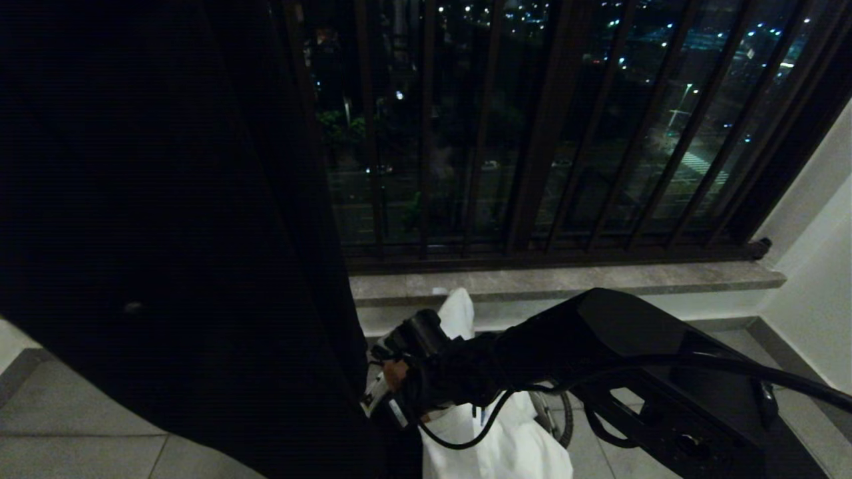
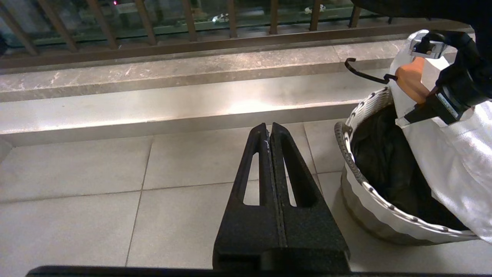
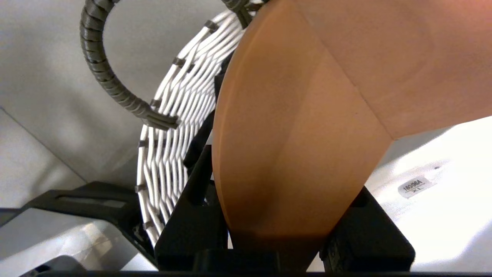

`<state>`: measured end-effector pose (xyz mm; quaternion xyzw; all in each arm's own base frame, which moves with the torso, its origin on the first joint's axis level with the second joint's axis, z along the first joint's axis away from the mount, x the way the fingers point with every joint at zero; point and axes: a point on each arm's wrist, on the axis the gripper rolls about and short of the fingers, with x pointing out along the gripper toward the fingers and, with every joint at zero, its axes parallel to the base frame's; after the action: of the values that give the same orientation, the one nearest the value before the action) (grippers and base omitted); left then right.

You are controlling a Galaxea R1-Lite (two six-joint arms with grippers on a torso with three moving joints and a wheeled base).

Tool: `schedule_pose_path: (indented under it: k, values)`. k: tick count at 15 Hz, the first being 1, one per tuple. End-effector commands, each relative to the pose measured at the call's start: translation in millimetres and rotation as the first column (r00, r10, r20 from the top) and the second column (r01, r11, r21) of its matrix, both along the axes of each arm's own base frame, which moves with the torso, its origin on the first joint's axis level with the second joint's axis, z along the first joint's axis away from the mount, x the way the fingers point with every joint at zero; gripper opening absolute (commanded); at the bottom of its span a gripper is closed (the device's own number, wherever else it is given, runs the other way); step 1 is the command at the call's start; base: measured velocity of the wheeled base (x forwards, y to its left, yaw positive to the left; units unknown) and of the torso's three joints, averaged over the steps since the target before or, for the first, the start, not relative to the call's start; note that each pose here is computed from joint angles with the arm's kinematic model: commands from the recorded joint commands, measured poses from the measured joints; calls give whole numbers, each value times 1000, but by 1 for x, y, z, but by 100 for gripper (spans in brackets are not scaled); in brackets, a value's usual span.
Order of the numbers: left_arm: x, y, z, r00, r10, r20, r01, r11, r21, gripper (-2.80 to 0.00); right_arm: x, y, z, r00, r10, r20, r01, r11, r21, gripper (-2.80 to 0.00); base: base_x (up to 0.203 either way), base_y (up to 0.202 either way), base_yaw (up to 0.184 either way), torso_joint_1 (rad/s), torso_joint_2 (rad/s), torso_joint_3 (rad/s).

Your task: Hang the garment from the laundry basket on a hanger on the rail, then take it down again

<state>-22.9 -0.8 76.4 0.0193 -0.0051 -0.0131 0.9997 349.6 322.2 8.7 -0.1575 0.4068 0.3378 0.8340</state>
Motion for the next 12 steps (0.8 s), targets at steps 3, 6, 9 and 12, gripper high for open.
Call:
schedule_pose_path:
  k: [3,6,9,12]
  values:
    - [0,0,-1,1000,0,-2,0,1000,0,-280,4,8,2,1000,-8,-3,7,999,-31,-280,0,0,0,0,0,0]
    - [0,0,-1,1000,0,-2,0,1000,0,-280,6,12,4,1000,-6,-2,6,999,-35,-280,0,0,0,0,0,0]
    - [0,0,-1,1000,0,-2,0,1000,0,-280,9,17,11,1000,-5,6,5,999,-31,-280,0,0,0,0,0,0]
    - [0,0,-1,1000,0,-2,0,1000,0,-280,13,21,12,1000,-8,10,8,999,-33,-280,0,0,0,0,0,0]
